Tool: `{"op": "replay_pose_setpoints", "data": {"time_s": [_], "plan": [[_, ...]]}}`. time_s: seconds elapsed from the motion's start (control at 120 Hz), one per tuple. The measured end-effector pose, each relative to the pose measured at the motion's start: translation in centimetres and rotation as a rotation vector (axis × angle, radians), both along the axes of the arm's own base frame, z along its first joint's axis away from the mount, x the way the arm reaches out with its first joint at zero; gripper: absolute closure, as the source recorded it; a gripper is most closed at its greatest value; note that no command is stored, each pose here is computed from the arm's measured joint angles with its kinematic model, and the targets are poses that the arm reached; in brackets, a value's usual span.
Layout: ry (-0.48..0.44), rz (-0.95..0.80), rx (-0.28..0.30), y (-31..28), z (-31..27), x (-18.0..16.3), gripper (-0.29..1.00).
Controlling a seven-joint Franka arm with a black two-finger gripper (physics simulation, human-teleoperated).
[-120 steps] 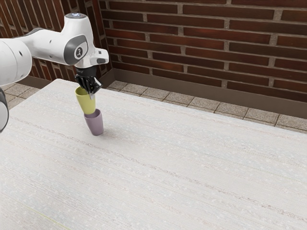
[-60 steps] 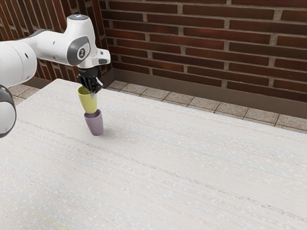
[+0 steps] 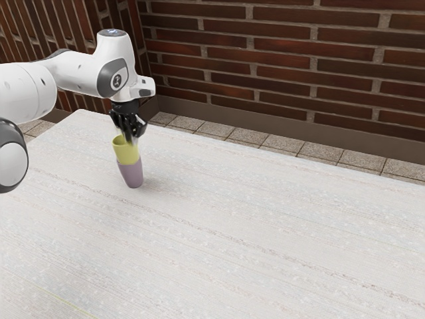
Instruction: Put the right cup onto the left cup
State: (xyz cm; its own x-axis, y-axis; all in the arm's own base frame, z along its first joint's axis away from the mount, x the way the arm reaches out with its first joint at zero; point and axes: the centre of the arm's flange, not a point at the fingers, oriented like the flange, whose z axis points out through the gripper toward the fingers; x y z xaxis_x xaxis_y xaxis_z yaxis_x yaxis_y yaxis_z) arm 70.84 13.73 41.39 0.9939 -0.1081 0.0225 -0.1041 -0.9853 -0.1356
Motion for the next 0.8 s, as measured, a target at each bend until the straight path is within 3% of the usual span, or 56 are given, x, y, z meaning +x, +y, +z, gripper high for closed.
{"op": "replay_pose_setpoints", "data": {"time_s": [0.133,0.292,0.558,0.8], "plan": [[0.016,0.008,-0.013,-0.4,0.2,-0.3,0.31],[0.018,0.011,-0.021,-1.3,2.1,-0.7,0.15],[-0.015,-0.016,-0.038,-5.3,7.6,-2.5,0.04],[0.023,-0.060,-0.069,-11.4,11.1,-8.3,0.01]]}}
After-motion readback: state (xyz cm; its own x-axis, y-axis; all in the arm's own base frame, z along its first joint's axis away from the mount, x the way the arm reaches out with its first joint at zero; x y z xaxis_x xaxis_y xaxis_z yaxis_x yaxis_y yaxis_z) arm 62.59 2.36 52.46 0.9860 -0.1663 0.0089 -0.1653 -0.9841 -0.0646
